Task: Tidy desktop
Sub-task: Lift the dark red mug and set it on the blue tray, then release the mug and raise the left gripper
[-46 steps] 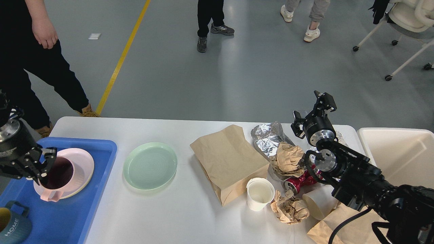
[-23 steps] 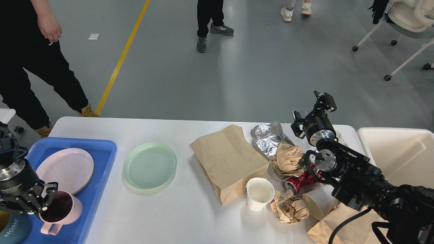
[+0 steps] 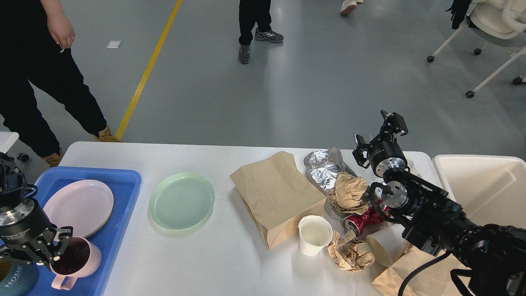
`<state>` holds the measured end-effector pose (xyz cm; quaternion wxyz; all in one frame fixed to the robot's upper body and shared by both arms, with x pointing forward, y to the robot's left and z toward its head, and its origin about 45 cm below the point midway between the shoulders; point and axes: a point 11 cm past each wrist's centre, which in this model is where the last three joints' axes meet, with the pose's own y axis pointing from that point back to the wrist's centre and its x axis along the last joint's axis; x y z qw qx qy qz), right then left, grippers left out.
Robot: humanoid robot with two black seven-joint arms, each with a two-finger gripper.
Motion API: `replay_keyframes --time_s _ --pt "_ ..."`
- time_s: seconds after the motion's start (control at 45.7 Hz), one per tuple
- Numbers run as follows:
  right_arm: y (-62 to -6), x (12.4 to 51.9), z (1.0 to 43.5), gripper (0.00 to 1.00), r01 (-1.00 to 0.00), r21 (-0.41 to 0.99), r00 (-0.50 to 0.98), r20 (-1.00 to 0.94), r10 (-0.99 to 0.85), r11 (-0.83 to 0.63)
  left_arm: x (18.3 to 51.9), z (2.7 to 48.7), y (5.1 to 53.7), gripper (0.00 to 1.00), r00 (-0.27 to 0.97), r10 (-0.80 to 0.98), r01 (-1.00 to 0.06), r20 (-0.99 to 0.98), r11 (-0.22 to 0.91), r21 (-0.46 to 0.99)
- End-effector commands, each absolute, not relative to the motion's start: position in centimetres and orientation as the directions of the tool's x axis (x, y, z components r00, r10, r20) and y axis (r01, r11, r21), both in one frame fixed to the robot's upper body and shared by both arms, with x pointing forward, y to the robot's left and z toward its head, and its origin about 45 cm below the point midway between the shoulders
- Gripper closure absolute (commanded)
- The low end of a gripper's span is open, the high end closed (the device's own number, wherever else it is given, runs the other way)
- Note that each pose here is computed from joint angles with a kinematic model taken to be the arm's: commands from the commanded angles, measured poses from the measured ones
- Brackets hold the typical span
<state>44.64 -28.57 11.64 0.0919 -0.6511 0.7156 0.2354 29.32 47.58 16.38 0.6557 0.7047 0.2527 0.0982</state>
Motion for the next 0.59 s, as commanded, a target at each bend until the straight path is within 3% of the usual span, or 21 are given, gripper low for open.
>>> replay_keyframes --time_s 0.0,0.35,0.459,0.569 --pt "-28.6 44.6 11.6 0.0 -0.975 0.218 -0.135 -0.438 -0.889 0.041 29.3 16.4 47.6 0.95 0.853 0.485 0.23 -0.194 -0.016 0.973" --pt "-28.6 44.6 11.6 0.0 -0.975 0.218 -0.135 -0.438 -0.889 0.041 29.3 16.5 47.7 0.61 0.853 0.486 0.23 -0.193 -0.018 0.973" --pt "-28.6 44.6 11.6 0.0 -0.975 0.217 -0.135 -0.438 -0.889 0.041 29.6 17.1 48.0 0.45 0.856 0.486 0.22 -0.178 -0.032 0.975" --pt "-28.6 44.6 11.6 0.0 -0.975 0.217 -0.135 -0.438 -0.889 0.041 31.4 19.0 47.7 0.21 0.872 0.471 0.173 -0.132 -0.046 0.984"
